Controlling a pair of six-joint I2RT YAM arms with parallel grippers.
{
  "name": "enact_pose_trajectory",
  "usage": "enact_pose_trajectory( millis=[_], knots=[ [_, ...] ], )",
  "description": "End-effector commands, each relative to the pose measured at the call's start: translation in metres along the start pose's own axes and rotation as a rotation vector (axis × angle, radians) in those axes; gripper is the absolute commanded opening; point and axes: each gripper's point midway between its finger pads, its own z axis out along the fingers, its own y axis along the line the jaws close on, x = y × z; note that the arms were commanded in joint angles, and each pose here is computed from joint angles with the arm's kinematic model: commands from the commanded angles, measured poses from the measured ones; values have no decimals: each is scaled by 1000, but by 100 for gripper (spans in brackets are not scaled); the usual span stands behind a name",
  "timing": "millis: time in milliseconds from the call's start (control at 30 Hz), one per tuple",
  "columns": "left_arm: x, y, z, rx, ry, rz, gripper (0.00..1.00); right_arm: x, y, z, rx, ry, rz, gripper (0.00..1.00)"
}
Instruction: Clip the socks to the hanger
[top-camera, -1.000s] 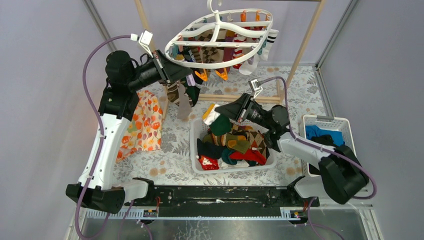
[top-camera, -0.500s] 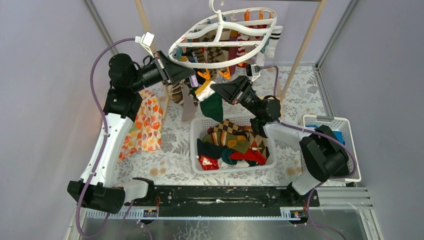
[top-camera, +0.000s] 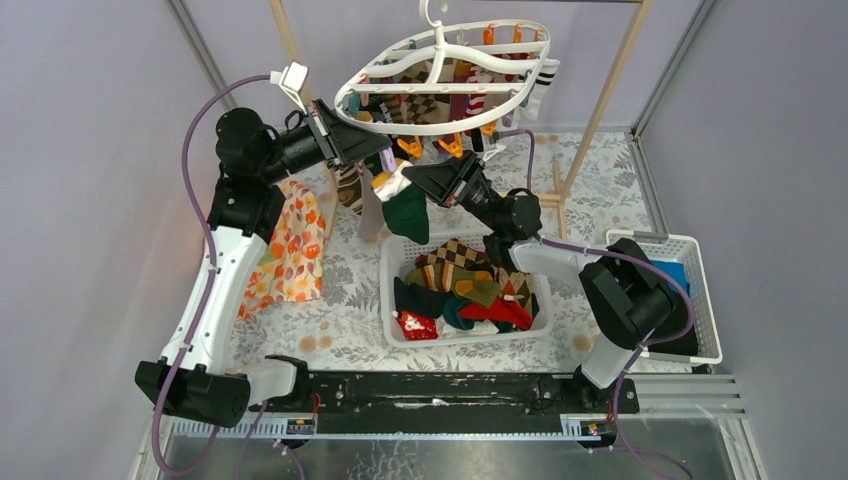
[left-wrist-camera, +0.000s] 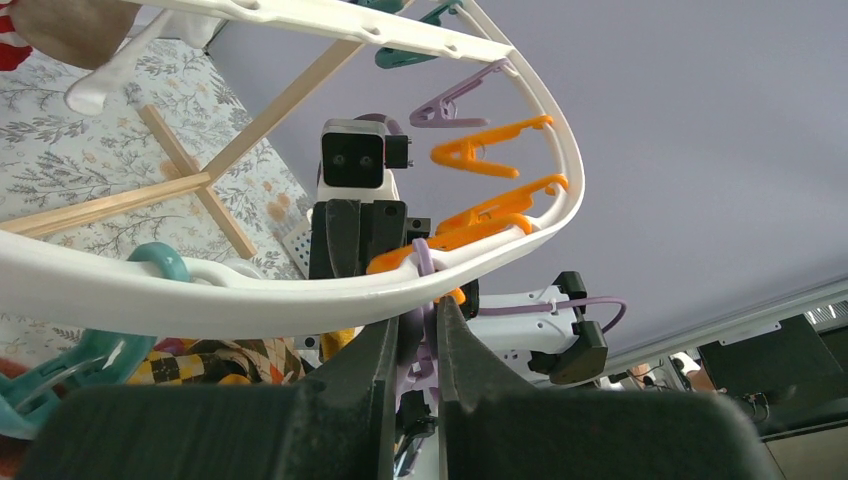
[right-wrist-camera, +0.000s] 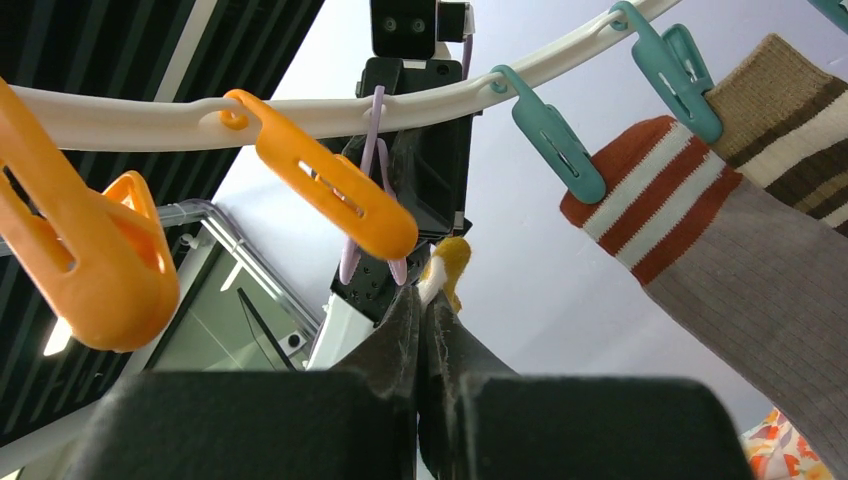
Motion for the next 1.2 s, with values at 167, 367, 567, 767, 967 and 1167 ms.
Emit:
enact_pose_trajectory(
  millis=[167,367,567,767,967,1167],
  knots=[
    [0,-21,-5,64,4,68,3,-6,58,3,-180,-31,-84,0],
    [-2,-23,-6,63,1,79,3,-4,67,1,-192,-26,-93,0],
    [-2,-25,-7,66,3,82,3,-7,72,2,-202,-36,-103,0],
    [0,-25,-7,70,6,78,3,-11,71,5,-205,-53,-108,0],
    [-2,-28,-8,69,3,106,3,-9,75,3,-208,-45,-114,0],
    [-3,-27,-9,65,-4,121,3,-7,81,-1,-215,-34,-118,0]
  ],
)
